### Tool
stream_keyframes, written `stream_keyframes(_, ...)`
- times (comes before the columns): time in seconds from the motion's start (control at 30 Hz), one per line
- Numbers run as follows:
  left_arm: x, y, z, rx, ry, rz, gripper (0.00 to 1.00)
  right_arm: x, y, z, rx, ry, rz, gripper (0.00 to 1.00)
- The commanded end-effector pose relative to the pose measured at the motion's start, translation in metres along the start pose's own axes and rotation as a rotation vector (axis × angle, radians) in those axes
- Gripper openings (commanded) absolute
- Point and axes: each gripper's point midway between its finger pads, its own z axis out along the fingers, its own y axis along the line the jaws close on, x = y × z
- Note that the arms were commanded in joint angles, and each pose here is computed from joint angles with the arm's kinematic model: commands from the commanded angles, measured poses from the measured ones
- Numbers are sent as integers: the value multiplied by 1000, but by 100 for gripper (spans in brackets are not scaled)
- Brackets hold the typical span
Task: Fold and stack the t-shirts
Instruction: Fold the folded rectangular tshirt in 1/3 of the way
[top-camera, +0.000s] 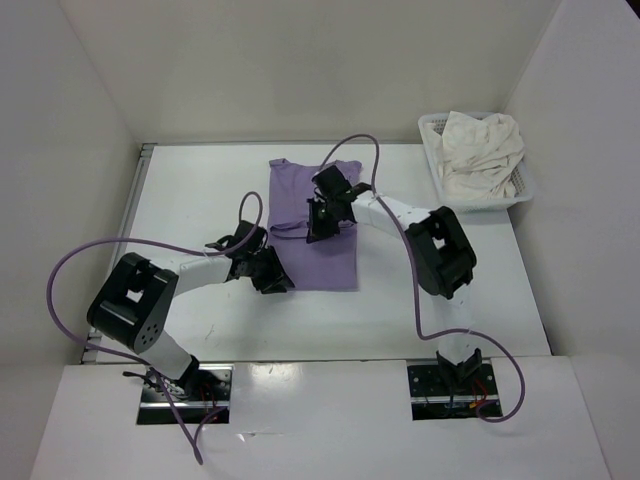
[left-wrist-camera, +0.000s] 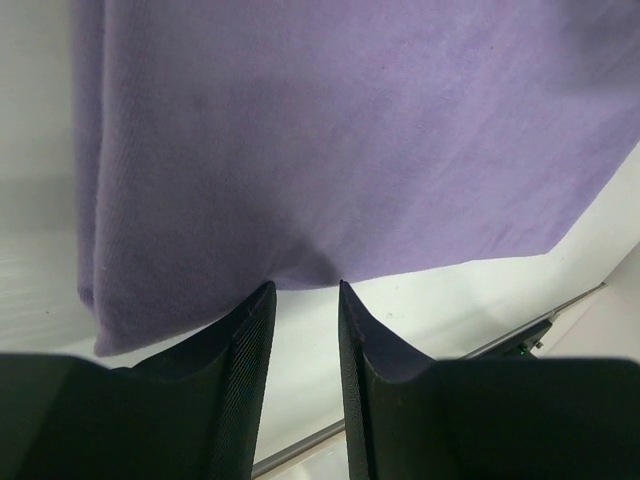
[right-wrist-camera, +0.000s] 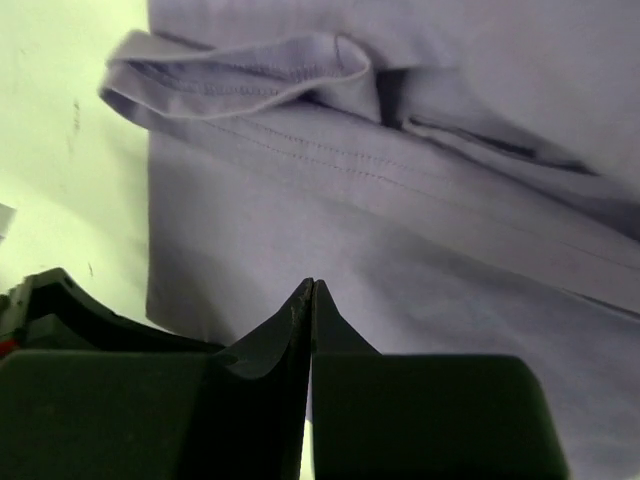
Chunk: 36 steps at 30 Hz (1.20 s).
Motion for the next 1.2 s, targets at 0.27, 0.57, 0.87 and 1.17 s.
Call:
stream_keyframes(0.27, 4, 18, 2, -45, -3, -10, 39, -33, -20, 51, 140, -65, -29, 0)
stream_keyframes(0.57, 6, 17, -6, -39, -7, -8, 39, -131, 15, 28, 118, -341, -14, 0)
stream_keyframes(0.87, -14, -4, -45, 6, -105, 4, 44, -86, 19, -18, 75, -252, -16, 2)
stream_keyframes(1.17, -43, 49, -64, -2, -205, -153, 44, 40, -51, -81, 57, -102, 208, 4)
